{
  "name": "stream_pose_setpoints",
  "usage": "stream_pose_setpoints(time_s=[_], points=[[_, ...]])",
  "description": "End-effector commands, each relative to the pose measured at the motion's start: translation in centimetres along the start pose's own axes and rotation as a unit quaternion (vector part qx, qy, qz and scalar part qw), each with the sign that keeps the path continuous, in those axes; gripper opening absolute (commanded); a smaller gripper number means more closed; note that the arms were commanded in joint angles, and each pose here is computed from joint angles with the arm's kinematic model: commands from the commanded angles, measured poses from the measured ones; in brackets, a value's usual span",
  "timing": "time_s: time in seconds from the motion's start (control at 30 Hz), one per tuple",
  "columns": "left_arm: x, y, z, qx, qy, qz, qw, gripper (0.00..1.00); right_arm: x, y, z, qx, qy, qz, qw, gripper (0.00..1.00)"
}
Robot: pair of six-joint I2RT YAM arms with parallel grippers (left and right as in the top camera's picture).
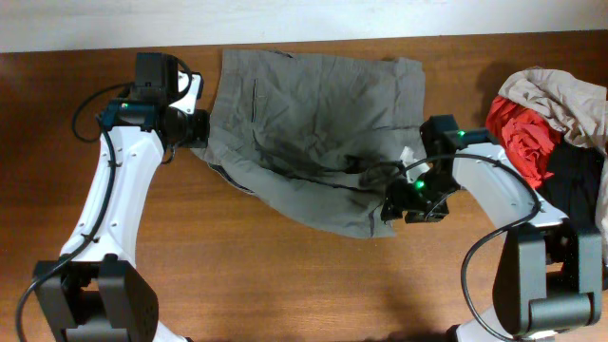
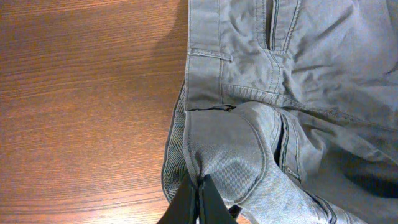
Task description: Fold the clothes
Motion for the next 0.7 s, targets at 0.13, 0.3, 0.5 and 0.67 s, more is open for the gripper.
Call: stream_pose_setpoints(time_s=[0.13, 0.3, 0.5, 0.67], points=[[-0.2, 0.3, 0.1, 0.003, -0.003, 0.006, 1.0, 0.01, 3.4, 1.1, -1.0, -0.025, -0.011, -0.007, 1.0, 0.64], [-0.2, 0.3, 0.1, 0.003, -0.003, 0.006, 1.0, 0.01, 4.7, 0.3, -0.8, -0.012, -0.034, -0.059, 0.998, 0.64], [-0.2, 0.3, 0.1, 0.003, -0.003, 0.006, 1.0, 0.01, 6.2, 0.7, -1.7, -0.007, -0.023, -0.061, 0.998, 0.61], [-0.2, 0.3, 0.1, 0.003, -0.003, 0.007, 1.0, 0.01, 6.4, 1.8, -2.3, -0.02, -0.011, -0.05, 0.998, 0.26]])
Point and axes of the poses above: each gripper's point midway between its finger pads, its own x axis out along the fingers, its own y axis along the line the jaws close on, z = x × y, the point moved 8 cm from there along -x, back along the fingers
